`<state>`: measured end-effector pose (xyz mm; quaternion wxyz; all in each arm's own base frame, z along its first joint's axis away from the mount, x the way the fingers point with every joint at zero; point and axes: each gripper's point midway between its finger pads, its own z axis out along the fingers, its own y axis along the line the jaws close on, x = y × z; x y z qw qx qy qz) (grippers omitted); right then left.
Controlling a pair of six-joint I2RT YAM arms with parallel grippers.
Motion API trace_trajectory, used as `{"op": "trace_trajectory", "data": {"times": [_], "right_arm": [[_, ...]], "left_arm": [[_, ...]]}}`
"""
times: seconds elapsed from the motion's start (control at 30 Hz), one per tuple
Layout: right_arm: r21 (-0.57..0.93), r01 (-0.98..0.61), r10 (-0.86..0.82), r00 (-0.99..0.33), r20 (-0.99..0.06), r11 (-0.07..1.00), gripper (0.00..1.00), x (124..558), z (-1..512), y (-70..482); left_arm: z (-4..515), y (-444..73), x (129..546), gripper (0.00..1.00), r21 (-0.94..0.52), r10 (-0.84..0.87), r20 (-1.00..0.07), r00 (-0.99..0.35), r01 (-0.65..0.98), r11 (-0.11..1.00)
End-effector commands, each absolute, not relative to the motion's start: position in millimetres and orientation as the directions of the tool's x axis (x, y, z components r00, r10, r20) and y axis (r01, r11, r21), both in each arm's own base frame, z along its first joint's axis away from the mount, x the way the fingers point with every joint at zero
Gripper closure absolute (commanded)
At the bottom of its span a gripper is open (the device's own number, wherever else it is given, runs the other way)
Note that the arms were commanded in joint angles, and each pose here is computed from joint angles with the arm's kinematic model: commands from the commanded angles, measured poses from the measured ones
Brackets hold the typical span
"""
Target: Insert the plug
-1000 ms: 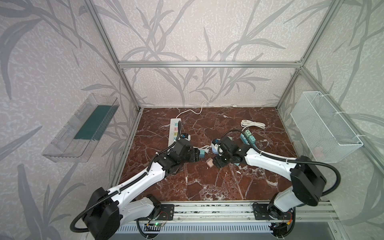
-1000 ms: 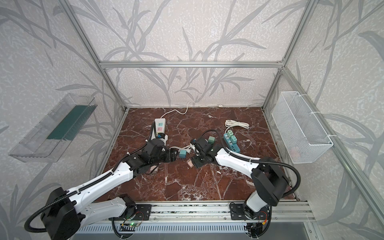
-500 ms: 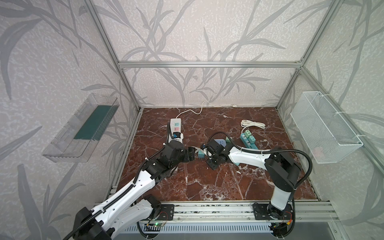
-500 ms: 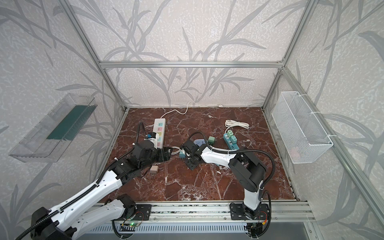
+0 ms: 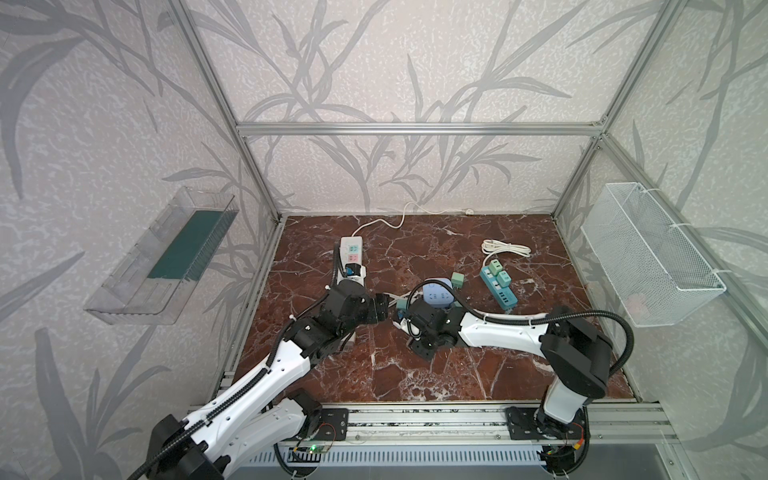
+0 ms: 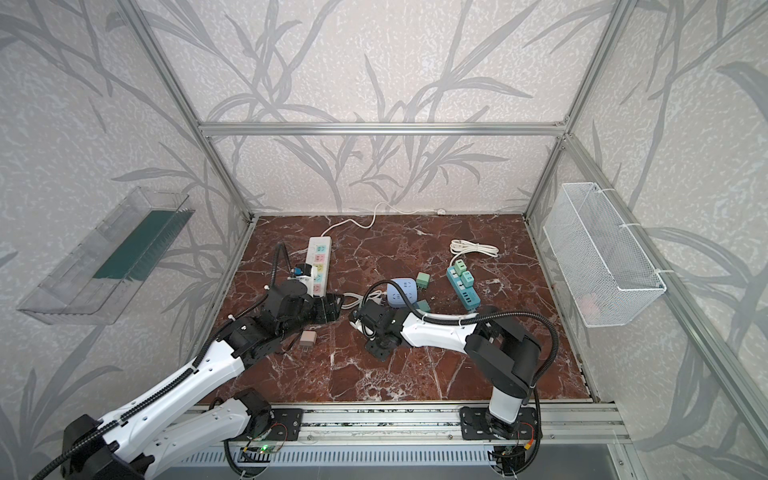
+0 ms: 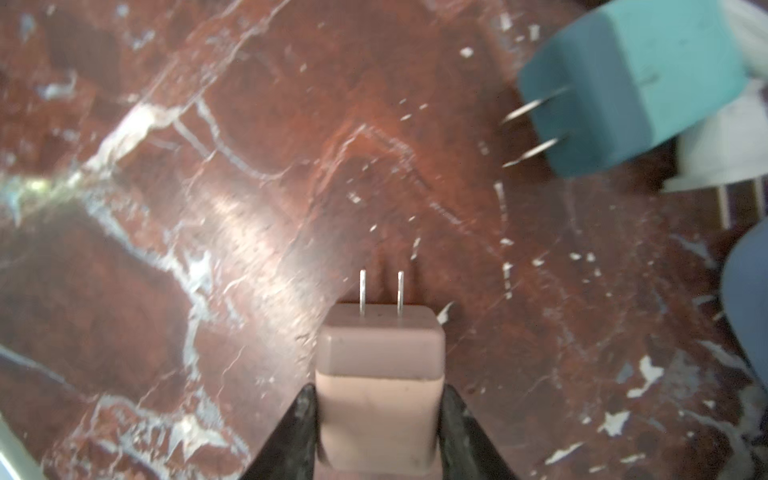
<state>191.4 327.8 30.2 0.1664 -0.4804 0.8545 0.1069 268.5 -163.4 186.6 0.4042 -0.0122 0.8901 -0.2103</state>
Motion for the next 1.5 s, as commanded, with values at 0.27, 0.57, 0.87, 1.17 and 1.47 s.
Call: {"op": "trace_trajectory", "data": {"times": [0.27, 0.57, 0.87, 1.17, 1.47], "right_arm": [[-0.079, -0.764, -0.725, -0.567, -0.391, 0.64, 0.29, 215, 33, 293], [-0.08, -0.623, -0.594, -0.687, -0.419, 0.778, 0.29, 256, 44, 268], [0.004, -0.5, -0.416, -0.725, -0.55, 0.866, 0.3, 265, 100, 241], [0.229, -0.165, 0.007, -0.797, -0.604, 0.959, 0.34, 274, 131, 146], [0.284, -0.154, 0.046, -0.806, -0.59, 0.947, 0.29, 270, 125, 135]], "left_arm": [[182, -168, 272, 0.18, -0.395, -0.191, -0.709, -0.678, 0.159, 0.905], [180, -174, 273, 0.18, -0.397, -0.17, -0.704, -0.689, 0.183, 0.9], [155, -202, 261, 0.26, -0.303, 0.036, -0.621, -0.783, 0.282, 0.91], [122, -232, 231, 0.17, 0.033, 0.453, -0.434, -0.779, 0.488, 0.872], [87, -269, 203, 0.17, 0.034, 0.648, -0.21, -0.732, 0.657, 0.753]]}}
